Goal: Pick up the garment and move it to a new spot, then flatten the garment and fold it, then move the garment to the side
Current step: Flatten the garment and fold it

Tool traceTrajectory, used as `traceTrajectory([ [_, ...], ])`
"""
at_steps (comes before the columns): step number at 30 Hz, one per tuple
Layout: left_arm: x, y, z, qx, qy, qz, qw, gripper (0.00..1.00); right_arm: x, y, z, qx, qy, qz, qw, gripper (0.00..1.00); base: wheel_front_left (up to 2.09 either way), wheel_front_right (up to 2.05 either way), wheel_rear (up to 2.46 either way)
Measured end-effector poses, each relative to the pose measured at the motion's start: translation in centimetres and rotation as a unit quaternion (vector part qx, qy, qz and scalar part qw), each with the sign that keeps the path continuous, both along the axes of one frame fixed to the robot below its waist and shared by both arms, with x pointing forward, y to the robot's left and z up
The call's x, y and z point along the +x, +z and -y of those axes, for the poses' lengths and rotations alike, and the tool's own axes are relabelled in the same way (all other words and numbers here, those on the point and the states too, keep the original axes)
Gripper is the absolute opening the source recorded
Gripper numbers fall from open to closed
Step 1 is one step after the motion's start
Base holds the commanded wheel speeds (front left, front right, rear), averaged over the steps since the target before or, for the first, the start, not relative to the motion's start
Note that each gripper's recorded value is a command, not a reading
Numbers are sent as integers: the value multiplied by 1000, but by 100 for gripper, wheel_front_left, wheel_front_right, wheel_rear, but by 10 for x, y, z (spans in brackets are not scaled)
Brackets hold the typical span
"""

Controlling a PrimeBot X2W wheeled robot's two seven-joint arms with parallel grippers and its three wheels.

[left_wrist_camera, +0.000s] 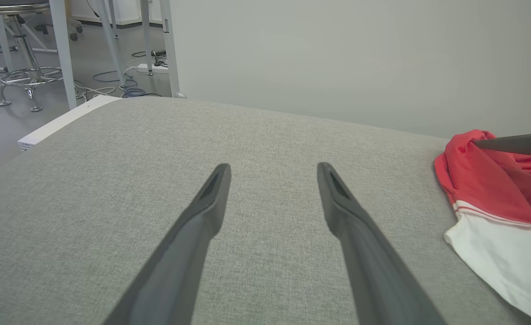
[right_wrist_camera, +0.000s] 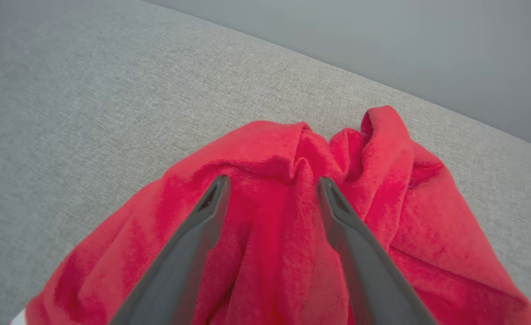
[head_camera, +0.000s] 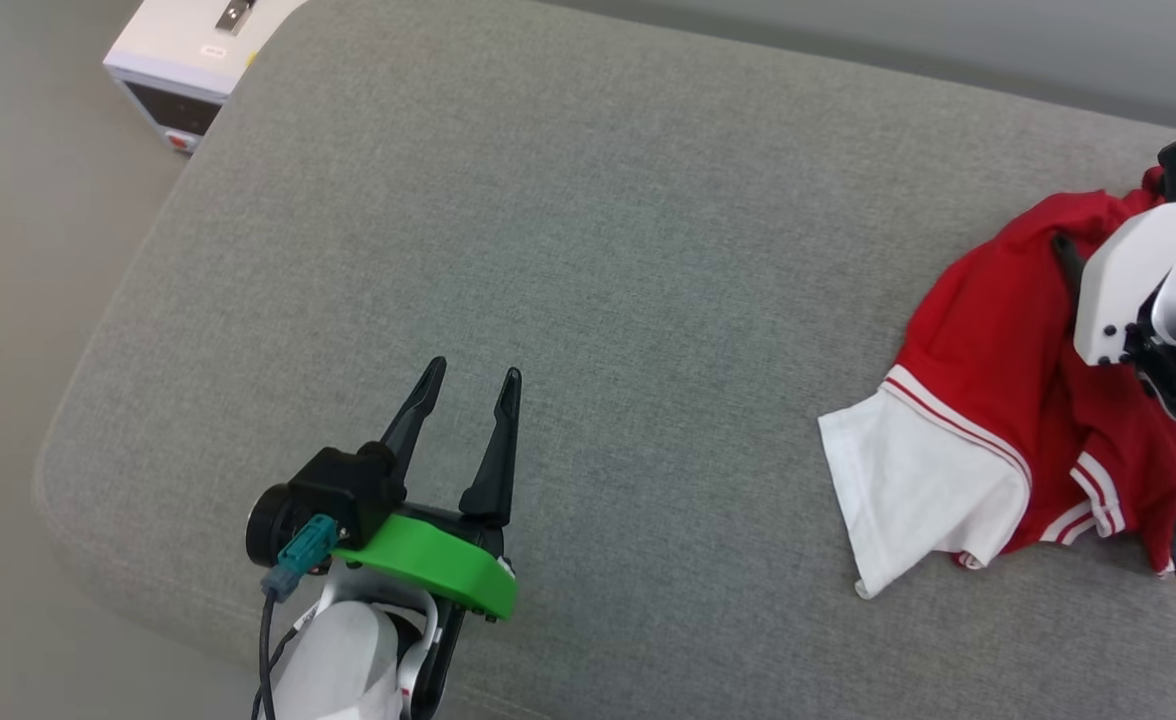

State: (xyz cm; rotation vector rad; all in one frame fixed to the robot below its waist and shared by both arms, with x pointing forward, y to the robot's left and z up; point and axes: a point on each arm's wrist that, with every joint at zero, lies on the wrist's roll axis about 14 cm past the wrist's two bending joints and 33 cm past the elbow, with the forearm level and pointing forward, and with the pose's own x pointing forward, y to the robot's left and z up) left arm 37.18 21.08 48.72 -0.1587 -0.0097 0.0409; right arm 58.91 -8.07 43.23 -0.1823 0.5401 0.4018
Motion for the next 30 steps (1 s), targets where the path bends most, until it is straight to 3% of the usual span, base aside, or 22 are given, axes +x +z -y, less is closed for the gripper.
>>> traceTrajectory([
  [10, 6, 16, 22, -13, -34, 29, 999, 100, -16, 76, 17, 105, -12, 142, 984, 100, 0, 0, 0],
  [16, 4, 18, 39, -30, -58, 34, 997, 100, -59, 103, 53, 164, -39, 226, 960, 100, 0, 0, 0],
  [21, 5, 20, 50, -65, -69, 39, 995, 100, -99, 110, 88, 189, -79, 265, 942, 100, 0, 0, 0],
  [30, 4, 18, 80, -67, -114, 34, 991, 100, -173, 107, 122, 216, -156, 303, 915, 100, 0, 0, 0],
])
